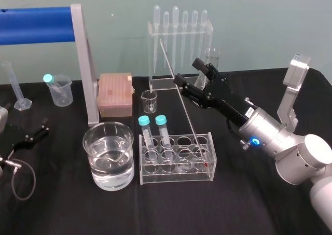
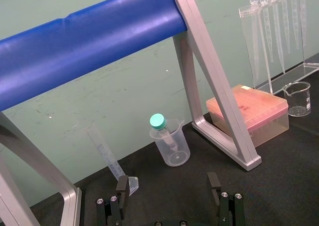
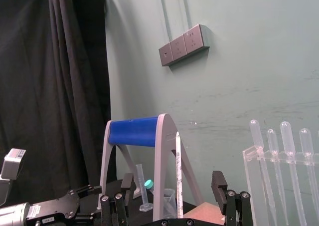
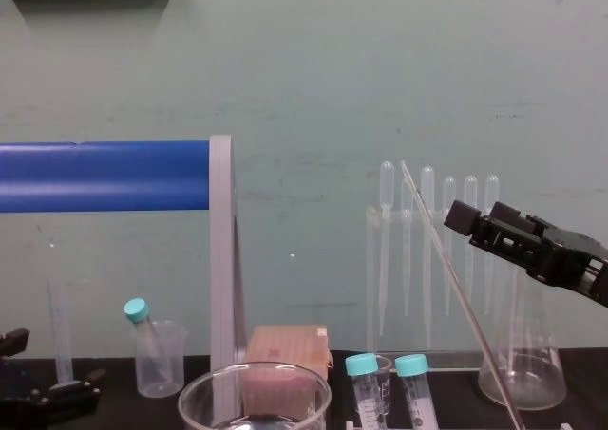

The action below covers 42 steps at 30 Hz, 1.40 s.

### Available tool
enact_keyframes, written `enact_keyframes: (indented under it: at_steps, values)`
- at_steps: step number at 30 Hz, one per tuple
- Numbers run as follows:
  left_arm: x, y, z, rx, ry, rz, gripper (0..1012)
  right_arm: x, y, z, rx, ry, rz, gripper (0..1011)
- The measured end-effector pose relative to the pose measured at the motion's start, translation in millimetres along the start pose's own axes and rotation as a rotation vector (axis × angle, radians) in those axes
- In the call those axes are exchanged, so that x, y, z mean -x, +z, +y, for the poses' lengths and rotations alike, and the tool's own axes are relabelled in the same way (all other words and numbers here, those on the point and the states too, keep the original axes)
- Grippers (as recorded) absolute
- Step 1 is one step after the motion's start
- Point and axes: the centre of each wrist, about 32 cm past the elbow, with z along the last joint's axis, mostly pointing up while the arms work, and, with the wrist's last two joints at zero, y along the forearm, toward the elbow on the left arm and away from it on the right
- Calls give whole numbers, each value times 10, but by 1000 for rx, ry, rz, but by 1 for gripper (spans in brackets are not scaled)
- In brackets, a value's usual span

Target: Hold the thermometer with one hand and immerse one end into the beaker, then reinsert it into the test tube rack.

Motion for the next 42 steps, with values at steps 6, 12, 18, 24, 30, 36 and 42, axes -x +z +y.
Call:
enact_keyframes:
  at_steps: [6, 12, 18, 24, 30, 36, 42]
  values:
    - [0, 0, 0, 0, 0, 0, 1008, 0, 0, 0, 0, 0, 0, 1003]
    - [0, 0, 0, 0, 0, 0, 1008, 85, 101, -44, 22, -108, -77, 1003]
    - [0, 0, 0, 0, 0, 0, 1008, 262, 320, -123, 88, -325, -252, 1003]
    - [0, 0, 0, 0, 0, 0, 1008, 444, 490, -212, 228, -551, -379, 1003]
    - [0, 0, 0, 0, 0, 0, 1008, 513, 469, -304, 337, -673, -385, 1003]
    - [0, 0, 0, 0, 0, 0, 1008, 491, 365, -390, 359, -695, -324, 1003]
    - [0, 0, 0, 0, 0, 0, 1008, 484, 349, -400, 359, -691, -313, 1003]
